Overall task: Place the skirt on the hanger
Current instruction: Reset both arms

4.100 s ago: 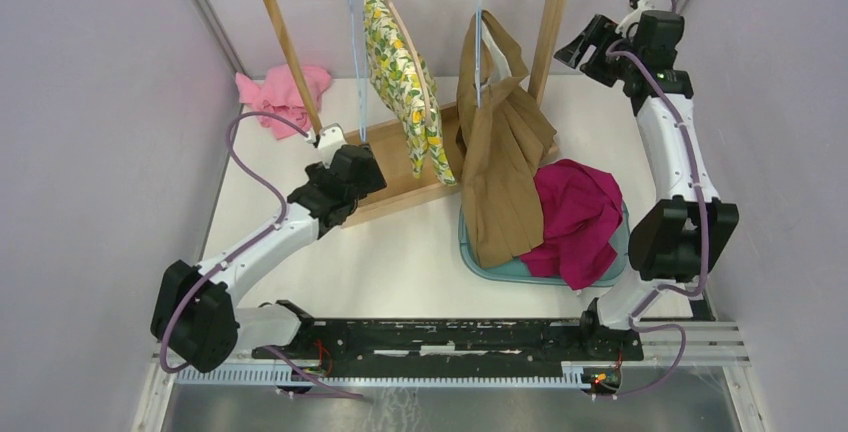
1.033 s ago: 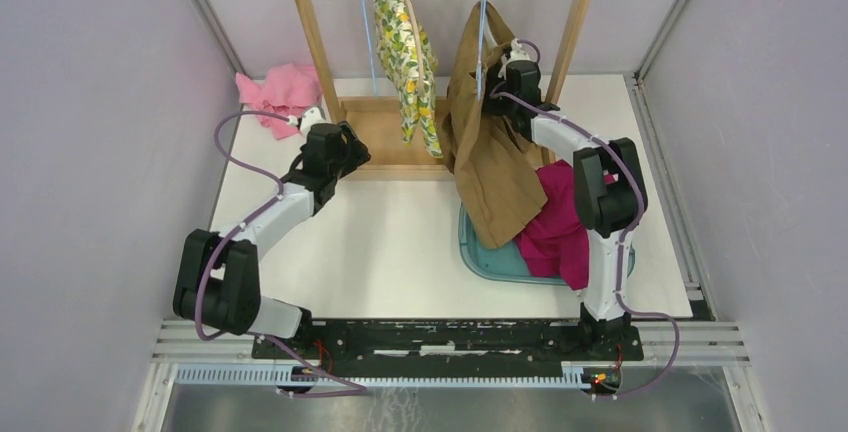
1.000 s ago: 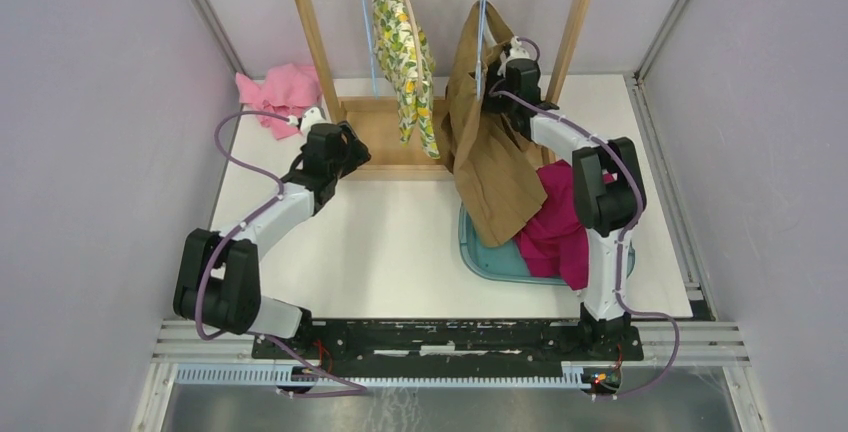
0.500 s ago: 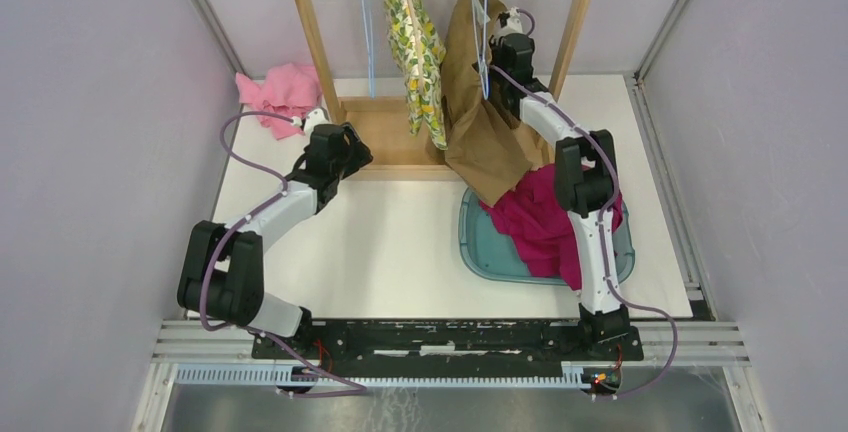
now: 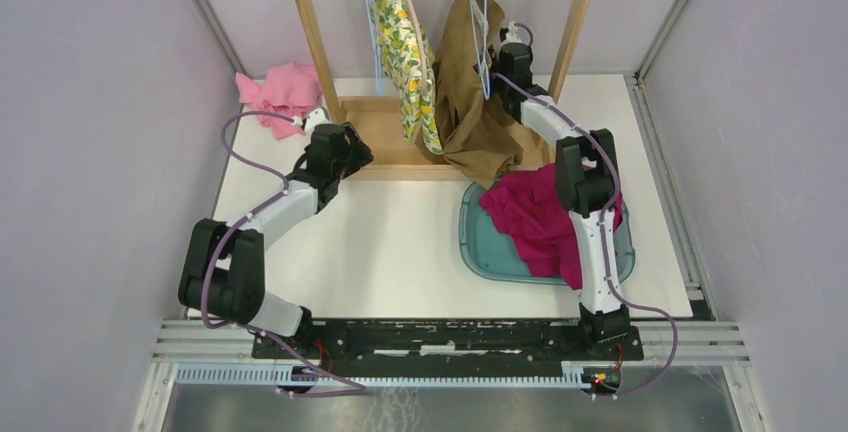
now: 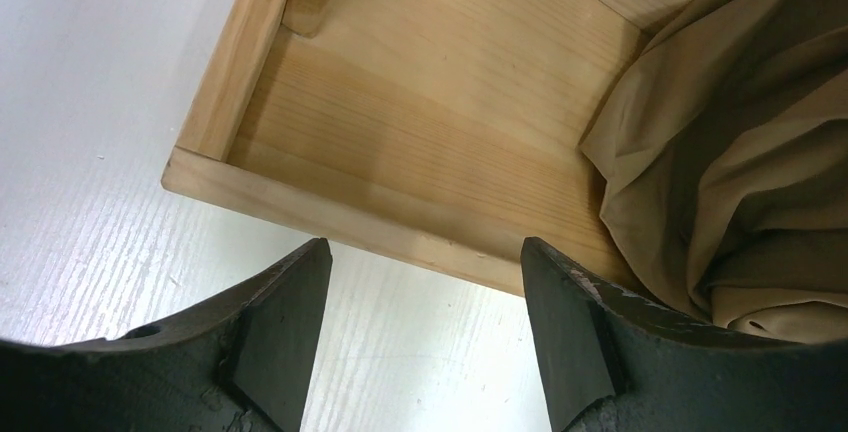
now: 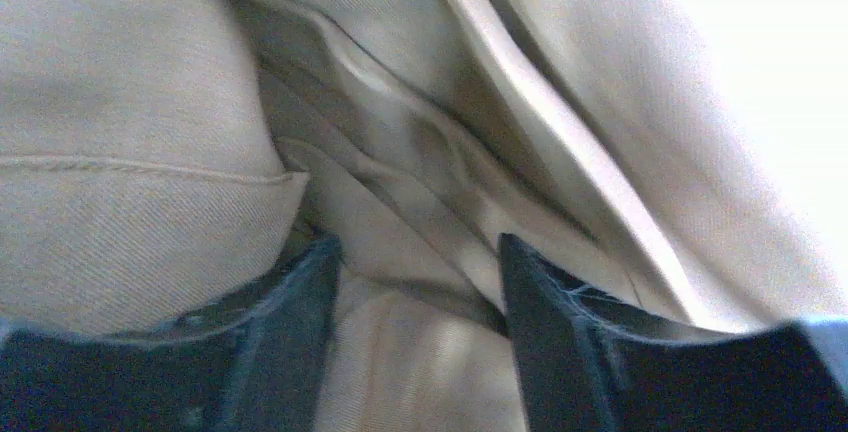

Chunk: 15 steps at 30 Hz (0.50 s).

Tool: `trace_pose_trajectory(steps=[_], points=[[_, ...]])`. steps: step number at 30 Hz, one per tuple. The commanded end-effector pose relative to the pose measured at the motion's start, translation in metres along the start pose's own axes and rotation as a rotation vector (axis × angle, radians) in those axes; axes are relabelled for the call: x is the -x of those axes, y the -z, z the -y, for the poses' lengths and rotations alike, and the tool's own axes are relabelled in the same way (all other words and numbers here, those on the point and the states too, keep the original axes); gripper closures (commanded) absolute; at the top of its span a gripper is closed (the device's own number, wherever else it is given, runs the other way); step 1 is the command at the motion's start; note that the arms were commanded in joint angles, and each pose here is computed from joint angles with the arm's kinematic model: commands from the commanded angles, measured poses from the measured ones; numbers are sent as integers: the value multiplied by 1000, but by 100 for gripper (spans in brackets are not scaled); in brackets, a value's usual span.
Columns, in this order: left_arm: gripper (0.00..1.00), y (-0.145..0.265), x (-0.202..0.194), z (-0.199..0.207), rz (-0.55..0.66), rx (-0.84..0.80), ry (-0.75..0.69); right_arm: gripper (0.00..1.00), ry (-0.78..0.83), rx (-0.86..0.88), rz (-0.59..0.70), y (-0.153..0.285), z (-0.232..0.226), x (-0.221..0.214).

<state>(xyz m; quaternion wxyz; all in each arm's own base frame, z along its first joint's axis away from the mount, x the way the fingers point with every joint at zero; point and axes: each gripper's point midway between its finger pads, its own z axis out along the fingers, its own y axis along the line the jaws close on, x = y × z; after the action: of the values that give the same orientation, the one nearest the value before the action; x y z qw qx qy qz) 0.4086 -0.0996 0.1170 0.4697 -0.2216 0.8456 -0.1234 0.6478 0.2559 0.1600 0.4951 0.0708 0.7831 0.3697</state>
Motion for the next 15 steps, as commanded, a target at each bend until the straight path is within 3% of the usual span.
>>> trace_pose_trajectory(steps=[1,5,12,15], points=[[22,3,17,9,48,-20,25,28,65,-108,2,52,0,15],[17,12,25,11,67,-35,12,1,159,-174,21,107,-5,23],[0,23,31,2,96,4,-3,0,285,-382,72,199,-1,50],[1,30,33,1,105,-5,-2,0,347,-498,67,241,10,55]])
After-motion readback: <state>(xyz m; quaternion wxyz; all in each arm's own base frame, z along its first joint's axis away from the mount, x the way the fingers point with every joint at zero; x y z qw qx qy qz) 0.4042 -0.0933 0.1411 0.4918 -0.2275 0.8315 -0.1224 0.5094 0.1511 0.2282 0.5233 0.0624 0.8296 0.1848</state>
